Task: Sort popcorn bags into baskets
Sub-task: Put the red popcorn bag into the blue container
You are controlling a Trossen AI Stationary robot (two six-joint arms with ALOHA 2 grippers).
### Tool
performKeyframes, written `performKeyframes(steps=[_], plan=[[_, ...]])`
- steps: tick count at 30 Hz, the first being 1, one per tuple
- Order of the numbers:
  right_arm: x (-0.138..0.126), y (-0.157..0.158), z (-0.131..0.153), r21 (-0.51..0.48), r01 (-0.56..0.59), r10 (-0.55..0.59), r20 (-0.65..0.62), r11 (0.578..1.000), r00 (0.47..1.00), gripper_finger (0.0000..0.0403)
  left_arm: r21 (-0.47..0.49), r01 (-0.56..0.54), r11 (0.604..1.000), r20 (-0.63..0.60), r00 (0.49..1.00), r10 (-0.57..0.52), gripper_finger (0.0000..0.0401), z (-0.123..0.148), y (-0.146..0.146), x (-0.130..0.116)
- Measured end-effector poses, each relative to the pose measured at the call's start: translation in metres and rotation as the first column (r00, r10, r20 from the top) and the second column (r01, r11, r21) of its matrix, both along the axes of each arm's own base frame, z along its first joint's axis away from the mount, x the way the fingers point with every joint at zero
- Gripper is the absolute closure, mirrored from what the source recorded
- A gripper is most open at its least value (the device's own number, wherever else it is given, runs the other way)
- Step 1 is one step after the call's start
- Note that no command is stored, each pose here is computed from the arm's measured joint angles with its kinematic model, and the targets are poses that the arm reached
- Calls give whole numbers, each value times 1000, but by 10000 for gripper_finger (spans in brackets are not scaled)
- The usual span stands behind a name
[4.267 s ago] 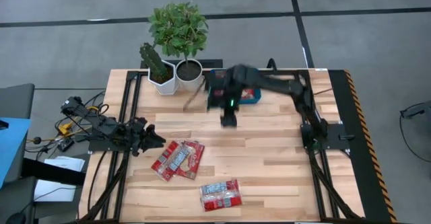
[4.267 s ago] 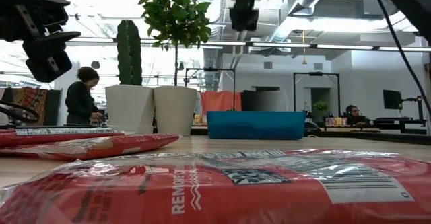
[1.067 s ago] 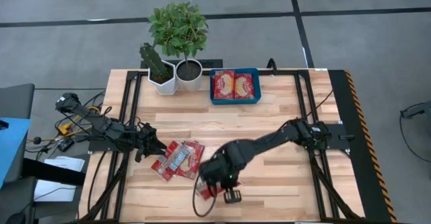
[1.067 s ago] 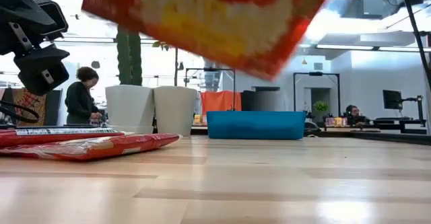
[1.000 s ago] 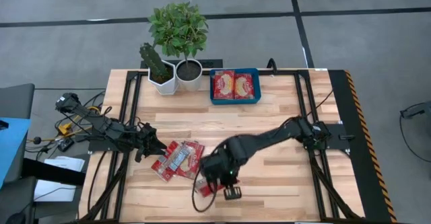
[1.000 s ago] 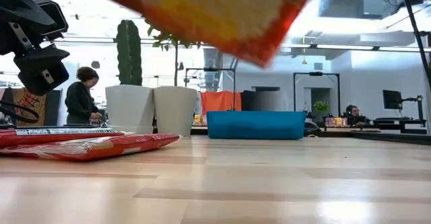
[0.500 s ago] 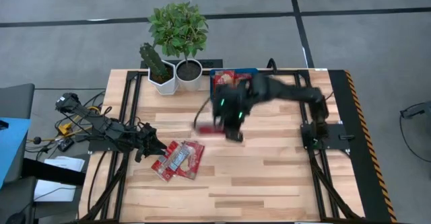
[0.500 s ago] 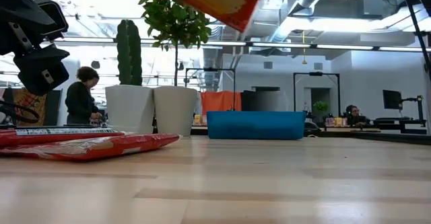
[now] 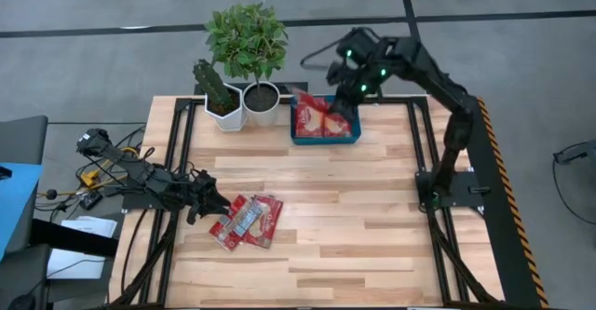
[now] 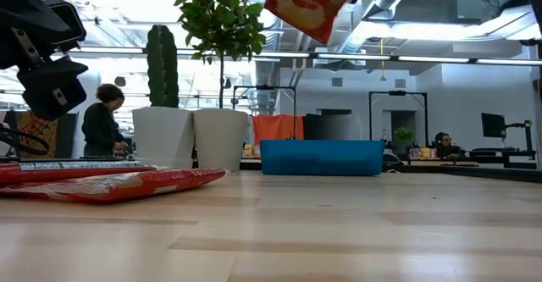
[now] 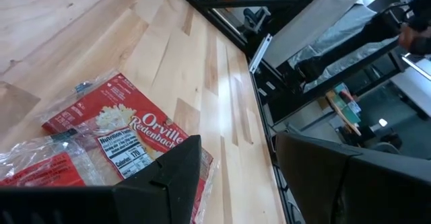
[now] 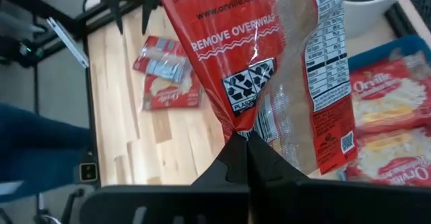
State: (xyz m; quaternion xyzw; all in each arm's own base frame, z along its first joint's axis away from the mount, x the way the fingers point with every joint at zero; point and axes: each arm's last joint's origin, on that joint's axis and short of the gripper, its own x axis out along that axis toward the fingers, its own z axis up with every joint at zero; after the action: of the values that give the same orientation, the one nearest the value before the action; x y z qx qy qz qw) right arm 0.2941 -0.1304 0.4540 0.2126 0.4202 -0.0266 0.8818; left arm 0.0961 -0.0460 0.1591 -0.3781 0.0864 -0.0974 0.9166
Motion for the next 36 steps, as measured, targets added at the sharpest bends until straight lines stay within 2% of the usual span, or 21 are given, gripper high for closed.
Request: performKeyframes(steps=[5,9,15,20,23,28,33,36], plan=[[-16,-42,-3,31,31,-33,56,999,998,403,2,-36,999,4,999,36,218,0,1,0],[-22,-67,-23,97,54,-61,66,994,996,403,5,-95,995,12,995,95,218,1,3,1],[-33,-82,-61,126,43,-60,139,991,988,403,-10,-199,980,18,980,199,218,2,6,1],[-60,-79,-97,129,109,-135,217,986,967,402,-22,-218,976,17,976,219,218,2,6,1],[-77,-75,-117,137,172,-206,300,976,931,402,-45,-239,970,13,971,240,218,2,7,1],[-94,-69,-154,219,237,-313,444,946,839,402,-61,-284,957,11,958,285,218,2,8,1],[-93,-67,-194,318,252,-391,524,914,756,402,-59,-346,936,15,938,347,218,2,10,1],[-90,-71,-220,396,269,-453,506,878,734,402,-58,-370,927,16,928,372,218,2,11,1]])
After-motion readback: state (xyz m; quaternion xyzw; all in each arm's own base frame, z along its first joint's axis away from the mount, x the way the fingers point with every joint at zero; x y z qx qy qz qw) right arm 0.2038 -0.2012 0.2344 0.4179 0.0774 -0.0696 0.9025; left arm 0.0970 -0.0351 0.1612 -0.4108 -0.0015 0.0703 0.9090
